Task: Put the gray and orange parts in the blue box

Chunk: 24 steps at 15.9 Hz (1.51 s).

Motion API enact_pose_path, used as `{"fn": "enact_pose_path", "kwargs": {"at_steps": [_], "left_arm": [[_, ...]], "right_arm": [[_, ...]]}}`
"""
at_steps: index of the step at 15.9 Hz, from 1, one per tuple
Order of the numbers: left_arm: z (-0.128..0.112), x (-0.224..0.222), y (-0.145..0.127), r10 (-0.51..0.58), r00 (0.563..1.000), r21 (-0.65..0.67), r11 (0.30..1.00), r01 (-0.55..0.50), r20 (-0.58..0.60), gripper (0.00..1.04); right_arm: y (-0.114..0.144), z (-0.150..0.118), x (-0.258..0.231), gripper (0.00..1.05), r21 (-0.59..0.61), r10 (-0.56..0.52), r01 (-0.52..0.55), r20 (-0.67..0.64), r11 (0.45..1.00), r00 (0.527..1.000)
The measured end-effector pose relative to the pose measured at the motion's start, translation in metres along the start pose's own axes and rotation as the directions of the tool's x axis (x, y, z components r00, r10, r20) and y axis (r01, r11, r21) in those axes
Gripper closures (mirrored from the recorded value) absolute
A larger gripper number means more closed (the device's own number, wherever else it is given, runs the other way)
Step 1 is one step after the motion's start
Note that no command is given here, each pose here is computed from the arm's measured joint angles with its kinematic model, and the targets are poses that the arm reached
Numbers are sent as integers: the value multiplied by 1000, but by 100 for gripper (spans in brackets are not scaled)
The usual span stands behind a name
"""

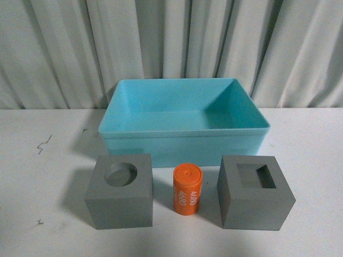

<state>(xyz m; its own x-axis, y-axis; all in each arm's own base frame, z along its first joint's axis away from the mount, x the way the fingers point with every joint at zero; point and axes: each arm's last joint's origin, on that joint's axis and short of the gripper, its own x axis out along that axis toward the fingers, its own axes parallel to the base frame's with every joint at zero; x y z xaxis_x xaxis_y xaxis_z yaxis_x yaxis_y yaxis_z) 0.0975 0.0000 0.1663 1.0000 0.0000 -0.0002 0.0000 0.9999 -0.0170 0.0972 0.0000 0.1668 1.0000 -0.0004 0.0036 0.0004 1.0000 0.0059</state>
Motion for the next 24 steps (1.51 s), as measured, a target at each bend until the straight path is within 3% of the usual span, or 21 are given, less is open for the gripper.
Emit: {"fn": "enact_pose_path", "kwargs": {"at_steps": [24], "left_arm": [[0, 0, 0, 0, 1000, 0, 1000, 0, 0, 7]], "right_arm": [[0, 0, 0, 6, 0, 0, 0, 0, 1000, 1000]]}}
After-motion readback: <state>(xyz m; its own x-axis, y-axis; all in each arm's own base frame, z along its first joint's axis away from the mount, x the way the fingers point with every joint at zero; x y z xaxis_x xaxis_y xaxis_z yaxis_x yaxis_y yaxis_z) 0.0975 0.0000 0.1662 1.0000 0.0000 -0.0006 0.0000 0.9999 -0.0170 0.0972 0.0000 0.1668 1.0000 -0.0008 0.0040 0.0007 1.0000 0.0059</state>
